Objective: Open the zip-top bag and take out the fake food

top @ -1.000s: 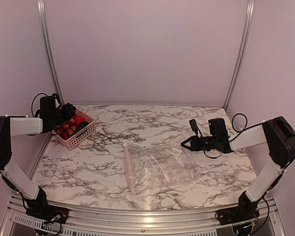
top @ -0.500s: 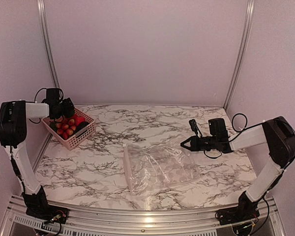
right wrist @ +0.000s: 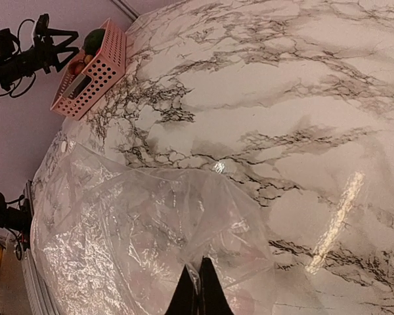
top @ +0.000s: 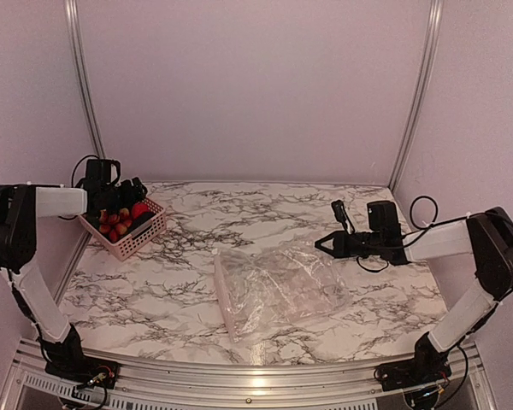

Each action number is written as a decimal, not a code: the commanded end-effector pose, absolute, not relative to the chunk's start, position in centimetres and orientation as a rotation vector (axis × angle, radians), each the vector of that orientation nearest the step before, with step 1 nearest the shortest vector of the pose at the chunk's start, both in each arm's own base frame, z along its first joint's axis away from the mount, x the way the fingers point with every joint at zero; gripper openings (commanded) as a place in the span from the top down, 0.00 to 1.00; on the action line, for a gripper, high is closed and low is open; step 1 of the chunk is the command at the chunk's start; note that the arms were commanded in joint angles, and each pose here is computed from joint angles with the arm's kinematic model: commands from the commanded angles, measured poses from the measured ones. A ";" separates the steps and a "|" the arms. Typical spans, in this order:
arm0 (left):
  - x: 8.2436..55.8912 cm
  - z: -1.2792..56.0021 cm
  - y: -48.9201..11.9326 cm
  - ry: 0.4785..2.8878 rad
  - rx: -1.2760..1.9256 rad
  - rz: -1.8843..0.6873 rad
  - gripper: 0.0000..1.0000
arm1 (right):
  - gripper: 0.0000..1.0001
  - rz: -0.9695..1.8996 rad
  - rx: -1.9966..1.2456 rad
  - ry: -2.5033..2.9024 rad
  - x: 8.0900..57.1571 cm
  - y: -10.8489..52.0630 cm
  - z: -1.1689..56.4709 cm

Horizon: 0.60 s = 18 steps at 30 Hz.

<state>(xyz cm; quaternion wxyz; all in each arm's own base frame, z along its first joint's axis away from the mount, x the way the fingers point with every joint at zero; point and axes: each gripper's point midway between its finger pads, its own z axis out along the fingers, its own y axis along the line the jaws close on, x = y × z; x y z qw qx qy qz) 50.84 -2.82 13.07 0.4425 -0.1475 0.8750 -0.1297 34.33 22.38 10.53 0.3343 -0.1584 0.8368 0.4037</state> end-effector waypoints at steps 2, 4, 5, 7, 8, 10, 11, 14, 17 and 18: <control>46.4 18.2 -12.0 2.060 -0.059 -0.652 0.07 | 1.00 1.073 -0.447 2.104 34.0 22.4 12.4; 44.2 18.4 -14.9 2.053 0.055 -0.708 0.07 | 1.00 1.081 -0.458 2.081 33.8 22.5 12.9; 43.2 18.6 -16.2 2.050 0.109 -0.740 0.07 | 1.00 1.086 -0.464 2.069 33.7 22.5 13.2; 41.2 18.4 -18.7 2.039 0.197 -0.827 0.08 | 1.00 1.097 -0.476 2.041 33.4 22.6 13.8; 40.3 18.4 -19.8 2.031 0.238 -0.864 0.08 | 1.00 1.103 -0.484 2.025 33.3 22.7 14.1; 38.9 18.2 -21.7 2.024 0.303 -0.914 0.08 | 1.00 1.108 -0.493 2.001 33.0 22.7 14.6; 38.2 18.1 -22.8 2.023 0.343 -0.937 0.08 | 1.00 1.112 -0.498 1.990 32.9 22.7 14.9; 37.1 17.8 -25.1 2.016 0.413 -0.990 0.10 | 1.00 1.126 -0.518 1.955 32.4 22.8 15.5; 36.4 17.2 -27.3 2.034 0.488 -1.016 0.14 | 1.00 1.147 -0.548 1.932 31.8 23.1 16.0; 36.1 17.1 -28.0 2.038 0.519 -1.032 0.16 | 1.00 1.148 -0.554 1.927 31.7 23.1 16.1</control>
